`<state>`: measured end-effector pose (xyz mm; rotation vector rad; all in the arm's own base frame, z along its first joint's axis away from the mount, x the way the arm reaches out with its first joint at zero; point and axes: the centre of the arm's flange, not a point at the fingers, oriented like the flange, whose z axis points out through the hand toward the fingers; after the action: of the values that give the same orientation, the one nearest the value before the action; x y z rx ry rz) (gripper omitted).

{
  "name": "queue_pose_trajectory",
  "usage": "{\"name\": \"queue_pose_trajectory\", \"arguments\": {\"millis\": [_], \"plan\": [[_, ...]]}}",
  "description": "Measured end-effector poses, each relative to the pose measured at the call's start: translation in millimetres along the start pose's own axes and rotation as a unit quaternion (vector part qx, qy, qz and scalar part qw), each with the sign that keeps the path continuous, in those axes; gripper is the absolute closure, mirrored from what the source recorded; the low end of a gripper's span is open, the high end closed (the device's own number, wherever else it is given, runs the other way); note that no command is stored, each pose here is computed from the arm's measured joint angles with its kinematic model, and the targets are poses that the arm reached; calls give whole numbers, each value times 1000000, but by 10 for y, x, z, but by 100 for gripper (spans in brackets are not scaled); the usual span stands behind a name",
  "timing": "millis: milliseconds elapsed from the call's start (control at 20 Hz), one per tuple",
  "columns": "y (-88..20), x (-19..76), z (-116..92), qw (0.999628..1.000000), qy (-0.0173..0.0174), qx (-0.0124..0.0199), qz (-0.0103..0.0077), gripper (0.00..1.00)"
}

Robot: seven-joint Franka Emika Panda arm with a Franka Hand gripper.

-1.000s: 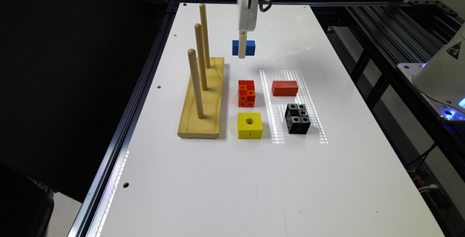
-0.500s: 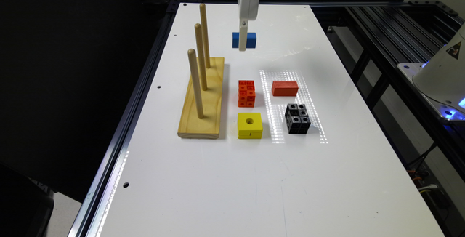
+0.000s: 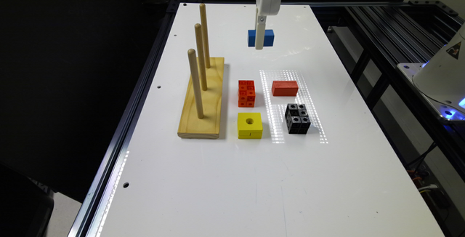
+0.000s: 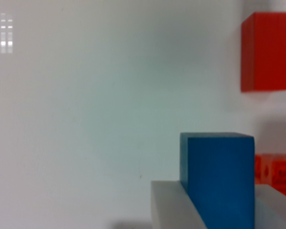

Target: Pick up narrow blue stick.

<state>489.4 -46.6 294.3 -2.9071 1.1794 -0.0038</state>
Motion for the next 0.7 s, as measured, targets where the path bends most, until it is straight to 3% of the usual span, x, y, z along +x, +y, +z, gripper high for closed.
{"name": "queue_pose_trajectory", "arguments": {"millis": [200, 450, 700], "plan": [[52, -58, -113, 999994, 3464, 543, 434, 100], [94, -61, -118, 999987, 3541, 131, 3529, 100], [158, -11, -118, 999961, 4037, 78, 7845, 100]]}}
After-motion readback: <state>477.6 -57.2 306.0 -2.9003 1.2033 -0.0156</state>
